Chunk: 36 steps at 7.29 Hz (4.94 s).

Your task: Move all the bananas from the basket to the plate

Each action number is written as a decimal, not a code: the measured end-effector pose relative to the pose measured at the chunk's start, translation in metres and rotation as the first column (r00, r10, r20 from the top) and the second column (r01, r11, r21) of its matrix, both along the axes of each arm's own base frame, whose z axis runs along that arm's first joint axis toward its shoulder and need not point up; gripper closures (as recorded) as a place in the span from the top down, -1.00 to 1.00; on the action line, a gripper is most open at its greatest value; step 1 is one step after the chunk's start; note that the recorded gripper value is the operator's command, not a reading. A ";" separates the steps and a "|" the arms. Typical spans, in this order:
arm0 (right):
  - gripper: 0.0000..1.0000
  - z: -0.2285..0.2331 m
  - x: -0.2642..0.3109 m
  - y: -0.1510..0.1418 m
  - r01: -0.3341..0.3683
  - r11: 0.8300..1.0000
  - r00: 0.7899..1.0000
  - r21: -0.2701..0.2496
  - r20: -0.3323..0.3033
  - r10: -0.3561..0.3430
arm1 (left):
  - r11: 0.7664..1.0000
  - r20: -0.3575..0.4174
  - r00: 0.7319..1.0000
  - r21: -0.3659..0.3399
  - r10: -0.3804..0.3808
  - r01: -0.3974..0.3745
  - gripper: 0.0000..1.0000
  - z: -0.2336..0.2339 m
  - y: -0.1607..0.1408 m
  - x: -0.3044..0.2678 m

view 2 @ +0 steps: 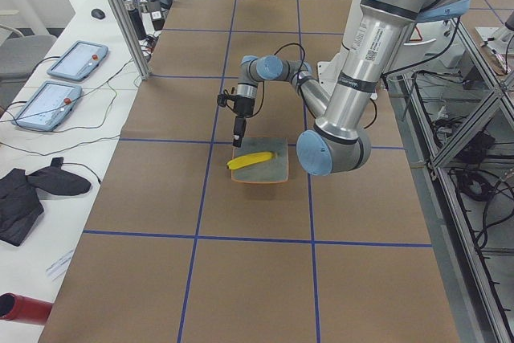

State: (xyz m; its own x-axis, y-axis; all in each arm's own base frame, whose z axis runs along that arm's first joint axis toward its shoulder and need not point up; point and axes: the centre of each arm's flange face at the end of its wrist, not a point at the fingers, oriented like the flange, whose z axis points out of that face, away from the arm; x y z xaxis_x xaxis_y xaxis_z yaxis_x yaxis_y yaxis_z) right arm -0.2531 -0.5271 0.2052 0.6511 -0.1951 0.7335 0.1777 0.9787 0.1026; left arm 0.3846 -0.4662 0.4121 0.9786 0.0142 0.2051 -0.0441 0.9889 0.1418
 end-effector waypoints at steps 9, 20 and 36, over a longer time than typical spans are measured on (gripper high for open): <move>0.98 0.133 0.148 -0.048 0.022 0.998 0.994 0.062 -0.109 -0.016 | 0.992 -0.482 0.876 0.111 0.000 0.061 0.99 -0.107 -0.088 -0.162; 0.98 0.512 0.387 0.067 0.116 0.980 0.980 0.164 0.139 -0.139 | 0.999 -0.684 0.729 0.050 0.031 0.004 0.99 -0.061 -0.084 -0.202; 0.56 0.594 0.357 0.059 0.339 0.930 0.933 0.140 0.079 -0.352 | 1.000 -0.683 0.730 0.027 0.017 0.002 0.99 -0.054 -0.092 -0.191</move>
State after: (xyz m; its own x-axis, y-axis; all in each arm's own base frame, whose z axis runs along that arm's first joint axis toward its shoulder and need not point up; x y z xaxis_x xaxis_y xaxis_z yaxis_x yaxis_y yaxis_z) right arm 0.1041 -0.4682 0.7995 0.4515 -0.4864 0.7480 0.4850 0.8375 0.2518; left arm 0.1934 -0.5579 0.3580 0.8550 0.0261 -0.5180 0.0668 0.9849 0.1599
